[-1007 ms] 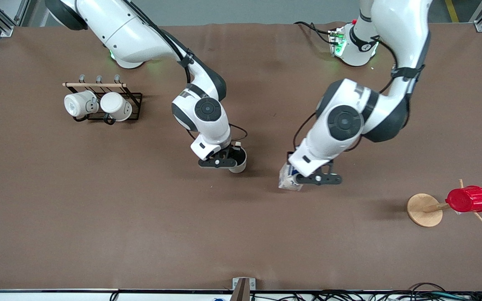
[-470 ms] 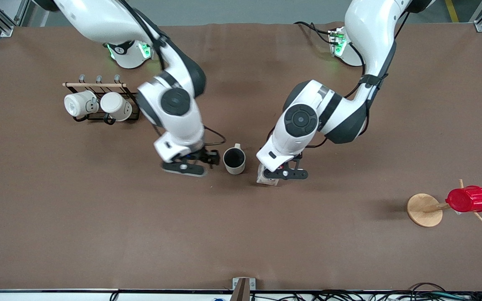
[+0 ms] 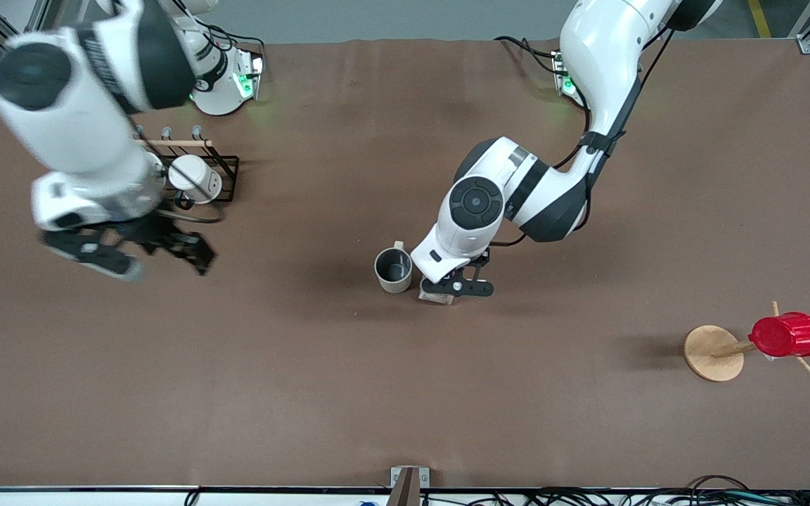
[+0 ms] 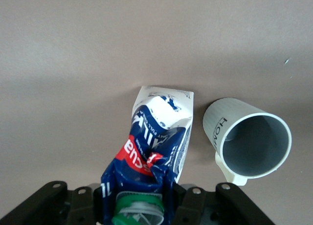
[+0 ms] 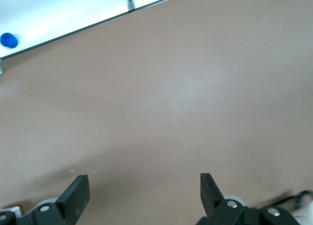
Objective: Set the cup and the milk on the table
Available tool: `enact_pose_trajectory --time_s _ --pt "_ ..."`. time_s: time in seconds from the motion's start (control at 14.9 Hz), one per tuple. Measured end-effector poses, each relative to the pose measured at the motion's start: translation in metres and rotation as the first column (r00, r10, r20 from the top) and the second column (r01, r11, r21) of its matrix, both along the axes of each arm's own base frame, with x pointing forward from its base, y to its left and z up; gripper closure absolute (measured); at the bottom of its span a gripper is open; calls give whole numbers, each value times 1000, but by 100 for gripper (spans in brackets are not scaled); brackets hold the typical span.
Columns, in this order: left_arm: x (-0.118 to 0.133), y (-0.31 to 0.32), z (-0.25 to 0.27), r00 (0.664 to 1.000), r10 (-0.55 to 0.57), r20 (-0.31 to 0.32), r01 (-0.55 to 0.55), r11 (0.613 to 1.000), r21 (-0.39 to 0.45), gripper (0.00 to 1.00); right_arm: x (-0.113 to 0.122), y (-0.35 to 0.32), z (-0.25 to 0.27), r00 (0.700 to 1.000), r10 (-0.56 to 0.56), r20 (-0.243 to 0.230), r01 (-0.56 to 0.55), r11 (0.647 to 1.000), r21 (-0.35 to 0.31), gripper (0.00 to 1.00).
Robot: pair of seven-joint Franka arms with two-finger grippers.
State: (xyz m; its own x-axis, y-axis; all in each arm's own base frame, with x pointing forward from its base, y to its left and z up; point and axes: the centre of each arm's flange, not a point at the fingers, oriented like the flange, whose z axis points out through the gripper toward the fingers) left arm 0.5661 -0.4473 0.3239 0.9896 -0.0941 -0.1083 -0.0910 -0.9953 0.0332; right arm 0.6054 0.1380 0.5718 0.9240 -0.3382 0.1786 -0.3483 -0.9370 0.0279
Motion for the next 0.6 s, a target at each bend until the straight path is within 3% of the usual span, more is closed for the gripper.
enact_pose_trajectory --time_s 0.2,0.6 --pt "-1 -4 -3 1000 -5 -2 5 1000 0 80 -13 -85 33 996 78 -46 -79 997 -18 0" --pt "2 -3 2 1000 -1 7 1 1000 -5 24 -55 -189 70 980 144 -140 -138 989 48 0"
